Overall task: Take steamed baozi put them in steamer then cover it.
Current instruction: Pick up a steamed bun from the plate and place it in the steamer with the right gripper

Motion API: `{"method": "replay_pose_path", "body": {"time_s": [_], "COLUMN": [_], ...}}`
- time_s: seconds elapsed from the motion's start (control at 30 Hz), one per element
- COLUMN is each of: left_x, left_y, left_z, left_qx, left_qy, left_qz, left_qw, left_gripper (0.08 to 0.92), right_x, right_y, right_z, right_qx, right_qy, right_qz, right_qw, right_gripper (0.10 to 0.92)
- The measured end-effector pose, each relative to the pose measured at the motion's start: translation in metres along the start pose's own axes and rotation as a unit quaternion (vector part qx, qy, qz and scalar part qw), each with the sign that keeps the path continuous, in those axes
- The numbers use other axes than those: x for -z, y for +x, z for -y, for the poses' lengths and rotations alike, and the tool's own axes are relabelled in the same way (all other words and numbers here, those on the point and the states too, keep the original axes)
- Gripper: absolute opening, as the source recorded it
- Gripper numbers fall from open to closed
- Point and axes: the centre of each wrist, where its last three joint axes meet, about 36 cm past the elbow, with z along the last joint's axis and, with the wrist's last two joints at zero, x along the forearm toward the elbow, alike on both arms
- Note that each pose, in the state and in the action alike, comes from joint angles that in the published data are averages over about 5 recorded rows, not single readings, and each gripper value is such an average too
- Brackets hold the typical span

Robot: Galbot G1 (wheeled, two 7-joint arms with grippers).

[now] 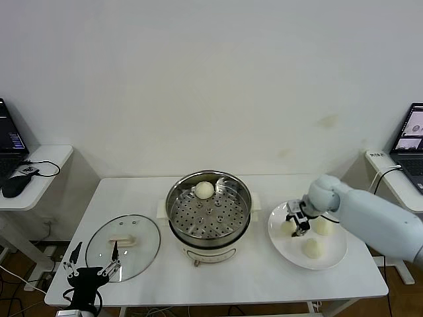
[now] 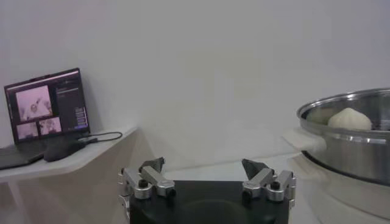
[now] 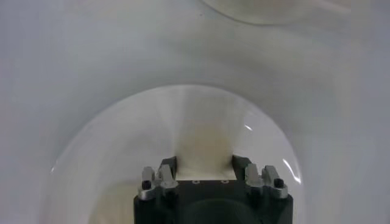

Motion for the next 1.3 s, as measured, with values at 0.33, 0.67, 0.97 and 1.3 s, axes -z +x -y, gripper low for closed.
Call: {"method": "replay_pose_path", "body": {"time_s": [0.33,0.67,0.97,1.3], "left_x": [0.005,0.009,0.014,0.014], "left_y": [-0.001,-0.004,-0.004,-0.007], "left_z": [0.002,-0.002,-0.003,-0.005], "left_qx": [-0.006,-0.004,-0.001,0.004], "left_qy": [0.003,0.002,0.004,0.003], "left_qz": [0.007,0.014,0.022,0.024], "left_qw": [1.000,1.000,1.000,1.000], "left_gripper": [0.823,0.823,0.823,0.823], "right_x": [0.030,0.121,0.203,0.270], "right_y": [0.116,0.167,0.142,0.087], "right_z": [0.039,0.062,0.076,0.078], "right_qx": [-0.068,-0.092,-0.068,-0.034], "right_qy": [0.007,0.026,0.034,0.037], "right_qz": [0.025,0.088,0.112,0.121], "right_qw": [0.997,0.992,0.991,0.991], "right_gripper": [0.593,0.602,0.602,0.602]}}
